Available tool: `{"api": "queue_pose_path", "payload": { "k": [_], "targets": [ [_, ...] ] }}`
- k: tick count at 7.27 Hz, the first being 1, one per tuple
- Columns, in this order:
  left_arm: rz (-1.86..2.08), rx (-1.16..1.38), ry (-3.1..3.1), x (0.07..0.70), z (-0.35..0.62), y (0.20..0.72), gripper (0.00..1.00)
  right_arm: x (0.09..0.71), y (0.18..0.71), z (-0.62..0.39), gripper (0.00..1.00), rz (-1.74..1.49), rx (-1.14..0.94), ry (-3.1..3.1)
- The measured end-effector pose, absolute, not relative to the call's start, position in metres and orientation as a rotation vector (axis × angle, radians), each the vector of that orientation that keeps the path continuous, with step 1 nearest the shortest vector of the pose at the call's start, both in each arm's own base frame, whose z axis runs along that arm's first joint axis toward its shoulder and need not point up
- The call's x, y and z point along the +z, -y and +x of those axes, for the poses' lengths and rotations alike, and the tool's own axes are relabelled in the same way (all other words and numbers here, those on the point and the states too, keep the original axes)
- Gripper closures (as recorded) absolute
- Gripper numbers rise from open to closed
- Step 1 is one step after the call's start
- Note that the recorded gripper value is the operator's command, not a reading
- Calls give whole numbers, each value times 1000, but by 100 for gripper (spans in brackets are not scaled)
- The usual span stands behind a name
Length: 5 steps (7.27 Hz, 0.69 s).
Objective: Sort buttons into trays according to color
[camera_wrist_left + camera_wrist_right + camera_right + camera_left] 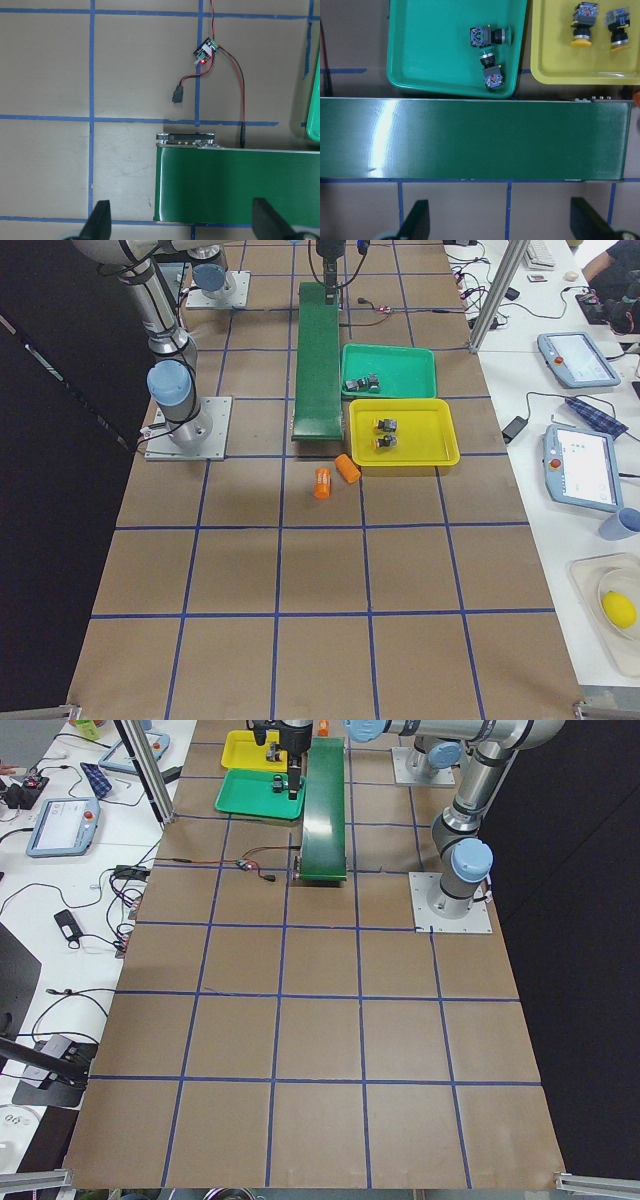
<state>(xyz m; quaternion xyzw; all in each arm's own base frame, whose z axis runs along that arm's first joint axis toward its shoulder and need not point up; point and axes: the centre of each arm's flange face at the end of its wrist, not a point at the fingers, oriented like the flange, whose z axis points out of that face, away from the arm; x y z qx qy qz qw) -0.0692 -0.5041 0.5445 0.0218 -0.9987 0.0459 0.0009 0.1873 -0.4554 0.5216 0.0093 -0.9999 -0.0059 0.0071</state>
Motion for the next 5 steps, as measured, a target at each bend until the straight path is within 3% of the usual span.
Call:
{"api": "queue_pose_path", "payload": {
  "k": [5],
  "targets": [
    [67,141,3136,544,-70,504,0,520,458,183,0,32,-23,3121]
  ]
}}
